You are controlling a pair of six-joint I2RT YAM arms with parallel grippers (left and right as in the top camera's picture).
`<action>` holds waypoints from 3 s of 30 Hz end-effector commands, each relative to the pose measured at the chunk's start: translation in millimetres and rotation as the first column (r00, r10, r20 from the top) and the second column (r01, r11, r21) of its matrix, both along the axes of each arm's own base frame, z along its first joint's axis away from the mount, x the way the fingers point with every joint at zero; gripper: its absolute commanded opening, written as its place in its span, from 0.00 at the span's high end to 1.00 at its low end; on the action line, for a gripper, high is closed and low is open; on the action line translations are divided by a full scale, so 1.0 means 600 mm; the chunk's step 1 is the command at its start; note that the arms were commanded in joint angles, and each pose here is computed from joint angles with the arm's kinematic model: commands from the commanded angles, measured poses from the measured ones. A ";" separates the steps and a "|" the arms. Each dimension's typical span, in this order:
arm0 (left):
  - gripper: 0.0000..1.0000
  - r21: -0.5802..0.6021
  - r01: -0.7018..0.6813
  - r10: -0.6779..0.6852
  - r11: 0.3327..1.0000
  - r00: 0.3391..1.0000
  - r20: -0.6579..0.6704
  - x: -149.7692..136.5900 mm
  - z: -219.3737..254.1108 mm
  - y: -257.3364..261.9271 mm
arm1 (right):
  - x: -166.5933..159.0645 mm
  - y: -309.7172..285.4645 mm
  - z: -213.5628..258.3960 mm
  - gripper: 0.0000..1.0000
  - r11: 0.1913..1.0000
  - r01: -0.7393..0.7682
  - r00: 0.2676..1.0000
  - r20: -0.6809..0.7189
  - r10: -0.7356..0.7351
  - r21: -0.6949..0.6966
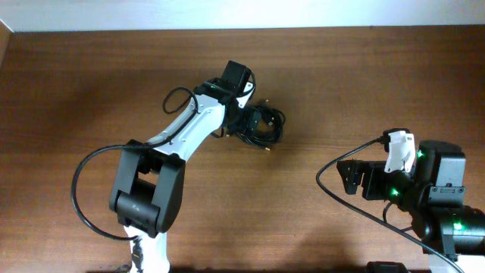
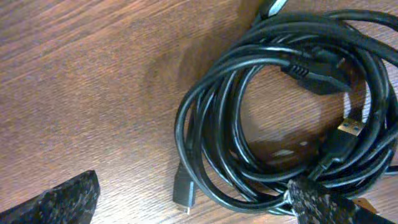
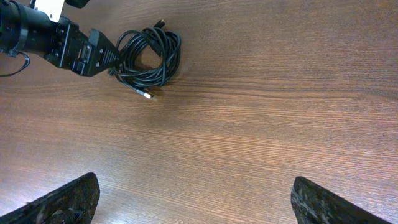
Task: Untangle cables
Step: 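Move the left gripper down onto the black cable coil, then grasp a black cable connector end with the left gripper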
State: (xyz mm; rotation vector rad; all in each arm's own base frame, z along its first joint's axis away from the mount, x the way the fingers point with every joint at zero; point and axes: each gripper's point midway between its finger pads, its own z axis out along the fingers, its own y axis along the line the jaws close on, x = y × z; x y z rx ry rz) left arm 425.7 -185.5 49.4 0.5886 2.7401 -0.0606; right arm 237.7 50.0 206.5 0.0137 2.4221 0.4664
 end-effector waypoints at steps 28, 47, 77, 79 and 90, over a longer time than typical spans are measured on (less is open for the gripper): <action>0.12 -0.001 0.292 -0.291 0.957 0.956 0.036 0.060 0.015 -0.059 | 0.009 -0.005 -0.002 0.09 1.000 -0.006 1.000 -0.012 0.006 -0.021; 0.40 -0.034 0.215 -0.216 0.976 0.976 -0.033 0.054 -0.002 -0.011 | 0.007 -0.005 -0.004 0.09 1.000 -0.006 1.000 -0.020 0.006 -0.020; 0.63 -0.057 0.165 -0.167 0.985 0.986 -0.030 0.052 -0.053 -0.015 | 0.008 -0.007 -0.004 0.09 1.000 -0.001 1.000 -0.020 0.001 -0.026; 0.62 -0.043 0.160 -0.161 0.986 0.987 -0.022 0.056 -0.053 -0.011 | 0.008 -0.007 -0.004 0.09 1.000 -0.001 1.000 -0.020 0.001 -0.026; 0.67 -0.033 0.157 -0.157 0.987 0.987 -0.015 0.059 -0.054 -0.009 | 0.008 -0.008 -0.005 0.09 1.000 0.001 1.000 -0.020 -0.002 -0.029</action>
